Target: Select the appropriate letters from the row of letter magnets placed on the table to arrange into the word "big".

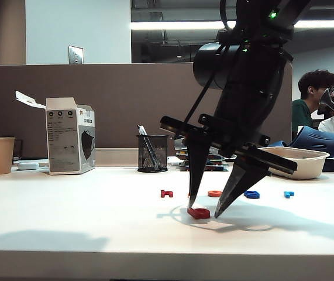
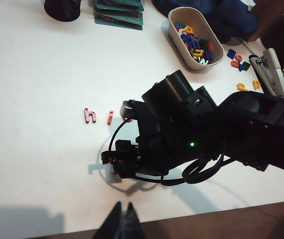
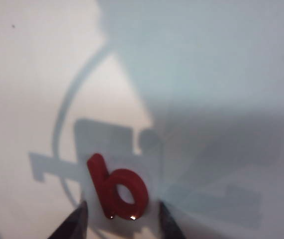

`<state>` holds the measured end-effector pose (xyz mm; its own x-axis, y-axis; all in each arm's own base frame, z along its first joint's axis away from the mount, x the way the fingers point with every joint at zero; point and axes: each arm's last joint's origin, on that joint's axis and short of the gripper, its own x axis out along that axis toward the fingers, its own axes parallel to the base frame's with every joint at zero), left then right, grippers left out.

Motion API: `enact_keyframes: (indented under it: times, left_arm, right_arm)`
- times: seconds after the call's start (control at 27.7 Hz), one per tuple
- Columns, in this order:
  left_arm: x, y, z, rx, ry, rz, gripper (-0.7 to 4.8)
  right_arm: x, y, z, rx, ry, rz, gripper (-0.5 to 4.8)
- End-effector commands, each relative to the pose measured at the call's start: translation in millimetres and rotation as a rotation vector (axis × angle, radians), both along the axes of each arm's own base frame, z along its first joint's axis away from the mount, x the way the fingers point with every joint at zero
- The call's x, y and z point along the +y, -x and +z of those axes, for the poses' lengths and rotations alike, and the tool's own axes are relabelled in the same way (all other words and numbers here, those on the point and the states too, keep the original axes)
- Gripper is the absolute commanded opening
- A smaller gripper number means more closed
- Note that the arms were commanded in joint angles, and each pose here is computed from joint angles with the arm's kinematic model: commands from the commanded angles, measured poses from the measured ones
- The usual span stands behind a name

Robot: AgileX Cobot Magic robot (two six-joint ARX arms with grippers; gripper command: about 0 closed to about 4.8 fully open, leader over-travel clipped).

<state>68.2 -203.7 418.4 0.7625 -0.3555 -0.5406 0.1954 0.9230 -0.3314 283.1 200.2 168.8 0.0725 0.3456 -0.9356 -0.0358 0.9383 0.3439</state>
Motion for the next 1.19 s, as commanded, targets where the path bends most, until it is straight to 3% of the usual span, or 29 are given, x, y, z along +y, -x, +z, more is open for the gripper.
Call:
enact_keyframes:
  times: [0.04,0.69,1.01,1.19]
  left_arm:
    - [1,0,1,-0.008,0.003,0.005,-0.05]
    - [1,0,1,-0.008,0.003,0.005,-0.05]
    - [1,0,1,-0.008,0.003,0.005,-0.05]
    - [1,0,1,-0.008,0.003,0.005,-0.05]
  right_arm:
    - [-1,3,-8,0.044,0.033,0.004,1.82]
    - [-3,-19,29,-0.048,0.016,0.033,1.82]
    - [0,-37,64,-0.201,0.049,0.024,1.80]
    - [6,-47,56,-0.240,0.021,0.021,1.80]
